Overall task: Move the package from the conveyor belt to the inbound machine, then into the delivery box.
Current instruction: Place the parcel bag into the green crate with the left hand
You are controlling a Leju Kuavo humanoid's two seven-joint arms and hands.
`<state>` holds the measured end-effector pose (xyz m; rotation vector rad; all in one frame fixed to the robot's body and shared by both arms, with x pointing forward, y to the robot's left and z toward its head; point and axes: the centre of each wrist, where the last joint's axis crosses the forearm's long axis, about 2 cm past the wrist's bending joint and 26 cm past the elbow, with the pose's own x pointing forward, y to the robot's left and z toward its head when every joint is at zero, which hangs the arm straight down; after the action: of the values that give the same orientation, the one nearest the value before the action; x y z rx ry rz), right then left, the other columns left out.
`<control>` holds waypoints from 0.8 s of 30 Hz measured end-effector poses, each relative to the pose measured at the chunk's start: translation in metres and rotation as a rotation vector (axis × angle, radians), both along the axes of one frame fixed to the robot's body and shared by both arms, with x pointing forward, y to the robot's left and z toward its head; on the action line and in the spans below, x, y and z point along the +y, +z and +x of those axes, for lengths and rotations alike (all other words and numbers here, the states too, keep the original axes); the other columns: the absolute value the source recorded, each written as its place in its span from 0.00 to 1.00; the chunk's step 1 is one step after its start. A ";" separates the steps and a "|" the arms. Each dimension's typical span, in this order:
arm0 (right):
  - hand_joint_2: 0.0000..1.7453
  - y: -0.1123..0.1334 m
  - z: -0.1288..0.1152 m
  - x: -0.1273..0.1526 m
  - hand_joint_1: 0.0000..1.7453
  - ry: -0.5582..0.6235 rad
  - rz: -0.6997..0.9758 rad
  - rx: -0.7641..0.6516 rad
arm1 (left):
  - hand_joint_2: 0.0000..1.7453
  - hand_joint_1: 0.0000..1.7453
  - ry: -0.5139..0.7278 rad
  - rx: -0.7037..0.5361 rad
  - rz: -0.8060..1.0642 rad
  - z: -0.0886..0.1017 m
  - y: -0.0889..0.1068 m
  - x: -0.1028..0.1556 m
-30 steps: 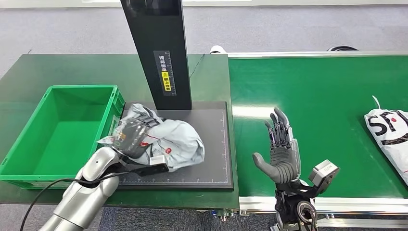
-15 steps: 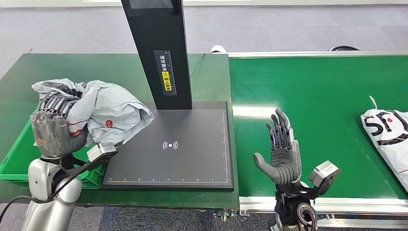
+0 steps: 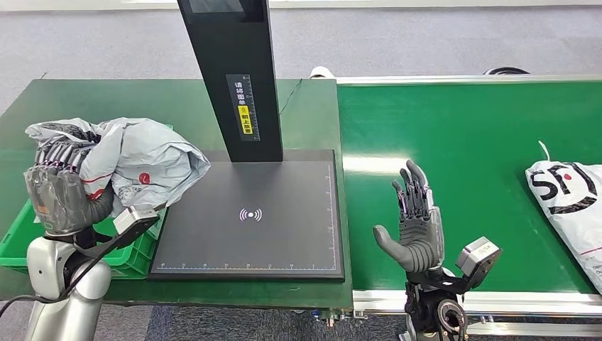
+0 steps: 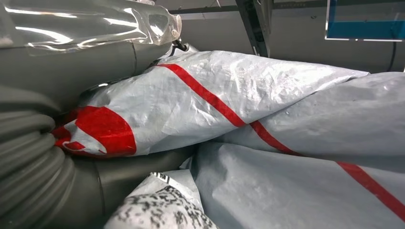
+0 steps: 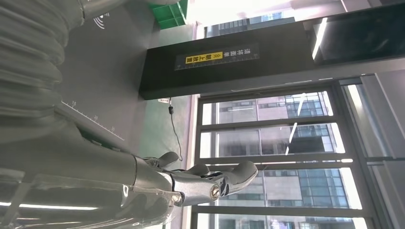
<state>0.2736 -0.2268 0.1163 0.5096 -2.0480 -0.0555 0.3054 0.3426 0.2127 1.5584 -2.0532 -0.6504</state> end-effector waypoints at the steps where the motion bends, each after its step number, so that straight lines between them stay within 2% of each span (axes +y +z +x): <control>1: 1.00 0.000 0.000 0.000 0.00 0.000 0.000 0.000 | 1.00 1.00 0.004 0.003 0.002 0.000 0.000 0.000; 5: 1.00 0.000 0.000 0.000 0.00 0.000 -0.004 0.002 | 1.00 1.00 0.056 0.070 -0.010 0.002 0.001 0.003; 11: 1.00 -0.001 -0.003 -0.001 0.00 -0.001 -0.018 0.007 | 1.00 1.00 0.219 0.310 -0.134 0.016 -0.002 0.026; 14: 1.00 -0.001 -0.003 -0.001 0.00 0.002 -0.027 0.009 | 1.00 1.00 0.300 0.513 -0.200 0.022 -0.017 0.042; 17: 1.00 -0.002 -0.003 0.000 0.00 0.013 -0.040 0.009 | 1.00 1.00 0.367 0.716 -0.290 0.028 -0.042 0.063; 20: 1.00 -0.002 -0.002 0.002 0.00 0.018 -0.042 0.012 | 1.00 1.00 0.395 0.778 -0.358 0.031 -0.060 0.084; 24: 1.00 -0.002 -0.002 0.004 0.00 0.020 -0.042 0.015 | 1.00 0.98 0.428 0.822 -0.421 0.032 -0.072 0.098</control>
<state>0.2719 -0.2233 0.1139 0.5018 -2.0251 -0.0042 0.3369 0.4410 0.1406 1.1483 -1.1100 -0.5221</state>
